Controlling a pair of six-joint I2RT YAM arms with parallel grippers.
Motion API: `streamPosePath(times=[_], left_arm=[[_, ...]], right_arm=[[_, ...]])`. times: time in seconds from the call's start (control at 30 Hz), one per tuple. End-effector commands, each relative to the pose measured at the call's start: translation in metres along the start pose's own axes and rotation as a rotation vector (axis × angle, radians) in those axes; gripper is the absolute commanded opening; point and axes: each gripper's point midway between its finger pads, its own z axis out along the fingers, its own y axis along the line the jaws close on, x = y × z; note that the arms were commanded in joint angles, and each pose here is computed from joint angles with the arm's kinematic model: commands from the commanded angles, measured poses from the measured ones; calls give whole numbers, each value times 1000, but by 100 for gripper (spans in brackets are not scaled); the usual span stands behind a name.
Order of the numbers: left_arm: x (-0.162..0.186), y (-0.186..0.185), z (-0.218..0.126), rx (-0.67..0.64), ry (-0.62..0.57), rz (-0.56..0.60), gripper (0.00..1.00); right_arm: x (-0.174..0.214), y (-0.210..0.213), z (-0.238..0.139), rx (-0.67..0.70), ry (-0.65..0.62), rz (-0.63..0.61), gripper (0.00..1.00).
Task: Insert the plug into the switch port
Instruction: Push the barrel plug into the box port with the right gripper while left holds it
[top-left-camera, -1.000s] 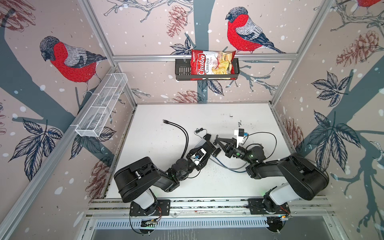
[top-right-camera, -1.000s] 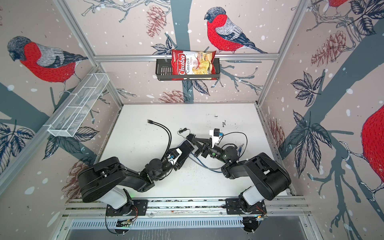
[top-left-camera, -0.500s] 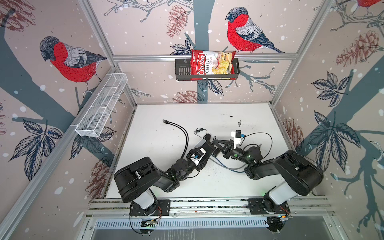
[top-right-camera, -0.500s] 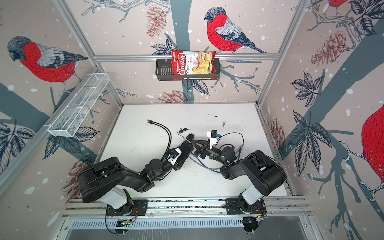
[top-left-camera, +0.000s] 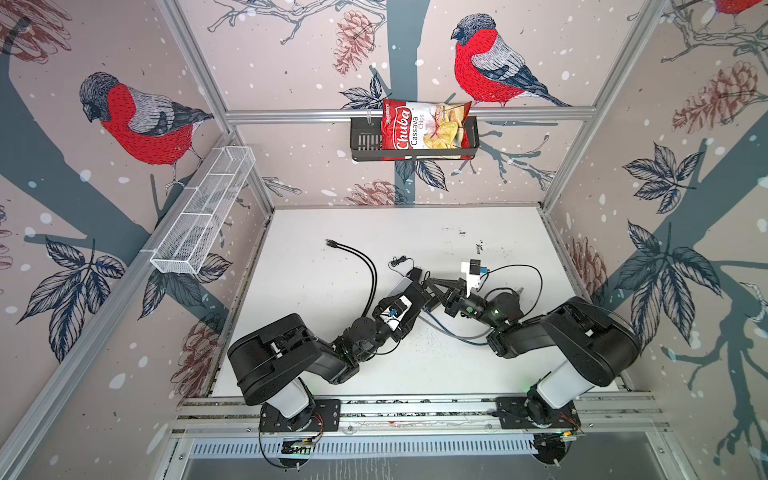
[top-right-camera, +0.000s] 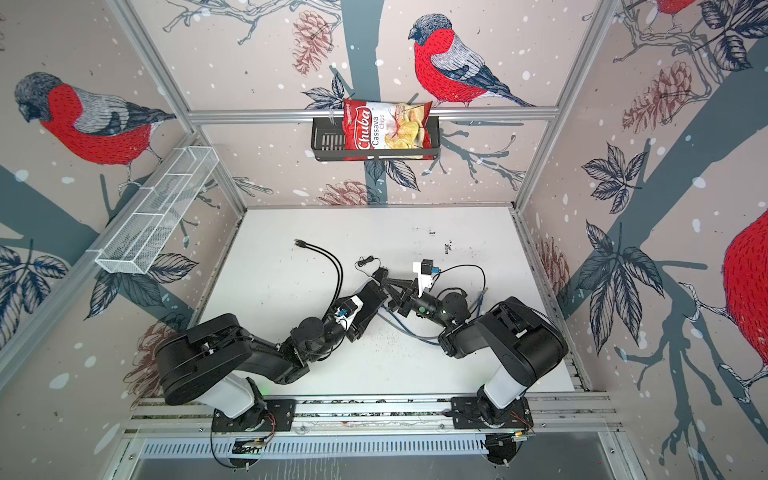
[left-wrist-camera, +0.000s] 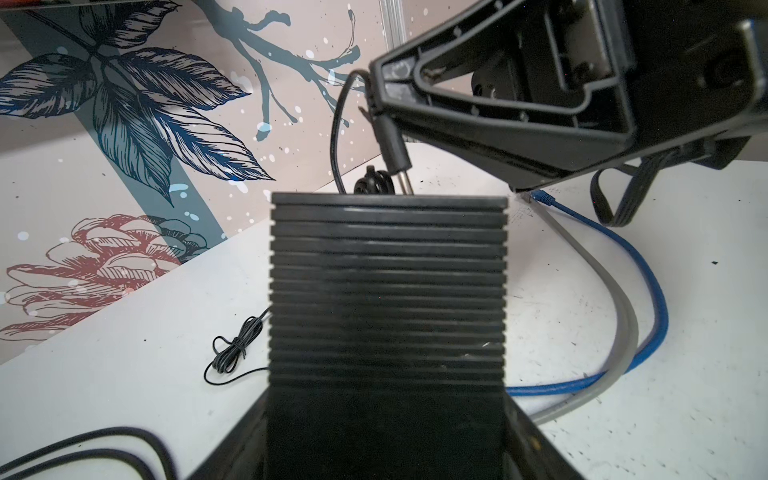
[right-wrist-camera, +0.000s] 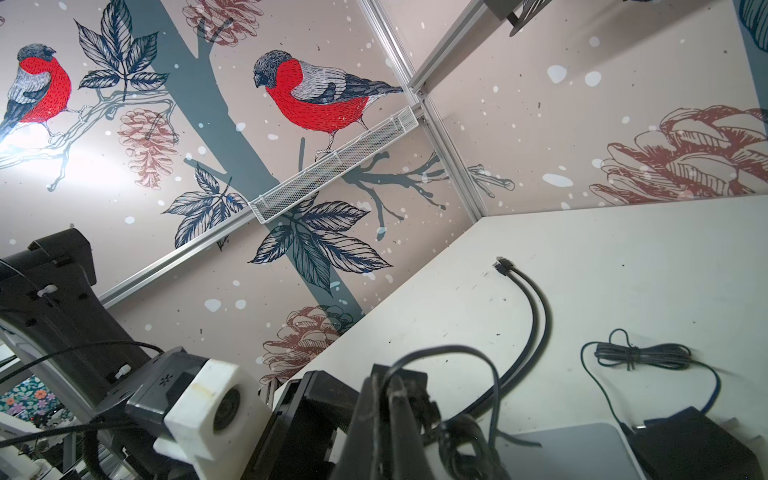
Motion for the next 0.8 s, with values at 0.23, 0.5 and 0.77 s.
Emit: streamPosePath(times=[0.23, 0.5, 0.77], left_arm=[[-34, 6, -3, -22, -138, -42, 39], [-48, 12, -8, -42, -194, -84, 37], [-54, 10, -3, -28, -191, -83, 36]], right_arm=[[-15, 21, -1, -87, -65, -33, 6], [-9, 21, -8, -71, -60, -31, 7], [-3, 28, -10, -83, -37, -50, 6]])
